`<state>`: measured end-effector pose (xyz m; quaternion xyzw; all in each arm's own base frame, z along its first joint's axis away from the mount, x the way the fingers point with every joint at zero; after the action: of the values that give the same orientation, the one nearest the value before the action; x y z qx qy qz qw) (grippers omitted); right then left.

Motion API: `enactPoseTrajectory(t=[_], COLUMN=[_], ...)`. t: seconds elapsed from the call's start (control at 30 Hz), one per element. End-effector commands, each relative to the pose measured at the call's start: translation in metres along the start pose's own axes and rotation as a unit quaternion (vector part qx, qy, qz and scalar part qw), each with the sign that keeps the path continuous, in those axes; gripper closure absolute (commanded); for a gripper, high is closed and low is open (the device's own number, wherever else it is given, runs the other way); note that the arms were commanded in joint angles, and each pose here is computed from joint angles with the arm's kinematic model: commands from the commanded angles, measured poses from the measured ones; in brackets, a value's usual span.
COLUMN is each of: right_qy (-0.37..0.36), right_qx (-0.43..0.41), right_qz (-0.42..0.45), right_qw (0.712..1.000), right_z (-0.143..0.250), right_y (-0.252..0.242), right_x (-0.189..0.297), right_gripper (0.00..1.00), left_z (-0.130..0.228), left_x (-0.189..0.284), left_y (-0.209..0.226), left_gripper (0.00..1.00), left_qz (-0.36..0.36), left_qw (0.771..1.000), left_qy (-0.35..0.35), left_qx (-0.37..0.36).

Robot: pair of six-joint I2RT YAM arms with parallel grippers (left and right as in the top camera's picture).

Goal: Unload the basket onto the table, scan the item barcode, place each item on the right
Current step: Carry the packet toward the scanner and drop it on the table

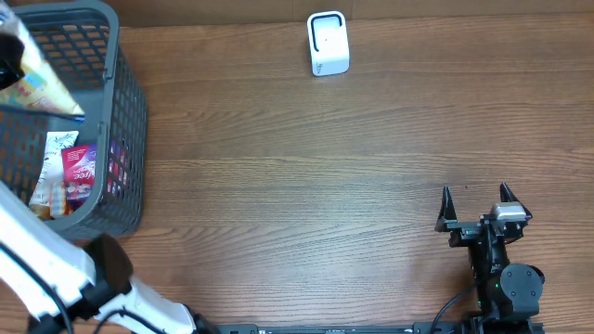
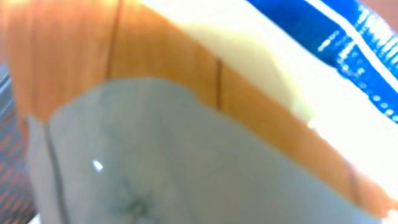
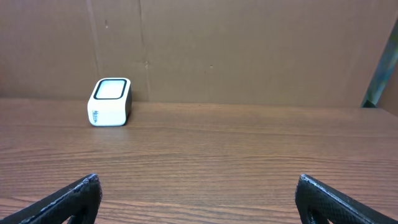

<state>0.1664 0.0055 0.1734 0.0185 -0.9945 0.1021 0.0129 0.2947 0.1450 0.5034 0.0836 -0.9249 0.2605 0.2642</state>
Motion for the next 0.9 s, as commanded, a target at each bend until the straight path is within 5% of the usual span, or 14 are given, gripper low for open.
enactPoseTrajectory(t=[0.0, 0.3, 0.47, 0.63, 0.87], right_qy=[-0.002, -0.002, -0.002, -0.002, -0.002], right_qx=[-0.001, -0.001, -0.001, -0.001, -0.001], right_qz=[0.006, 0.006, 0.006, 0.006, 0.006], right_qw=[1.0, 1.0, 1.0, 1.0, 1.0], right_z=[0.002, 0.002, 0.002, 0.002, 0.002], right_y=[-0.001, -0.001, -0.001, -0.001, -0.001], right_x=[0.0, 0.0, 0.0, 0.0, 0.0], right_gripper=[0.0, 0.0, 0.0, 0.0, 0.0], left_z=[0.022, 0.104, 0.164, 0.242, 0.345], left_x=[0.032, -0.014, -0.065, -0.122, -0.202], left_y=[-0.065, -0.156, -0.188, -0.215, -0.214], left_gripper=[0.96, 0.96, 0.96, 0.96, 0.96], left_qz=[0.136, 0.207, 0.153, 0.127, 0.02], left_qw=[0.99, 0.947, 0.921, 0.87, 0.821], left_qy=[0.013, 0.191, 0.296, 0.408, 0.507], left_qx=[-0.048, -0.156, -0.204, -0.246, -0.262])
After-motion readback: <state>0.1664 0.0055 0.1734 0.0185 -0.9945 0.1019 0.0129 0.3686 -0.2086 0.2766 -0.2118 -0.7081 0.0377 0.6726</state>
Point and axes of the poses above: each gripper's point midway between its finger pads, its own x axis back along the fingers, its own y axis along the line the jaws close on, z = x × y, the point moved 8 cm from there along x, back along the fingers, and after that the axes turned 11 degrees about x, right-handed, at the moved point
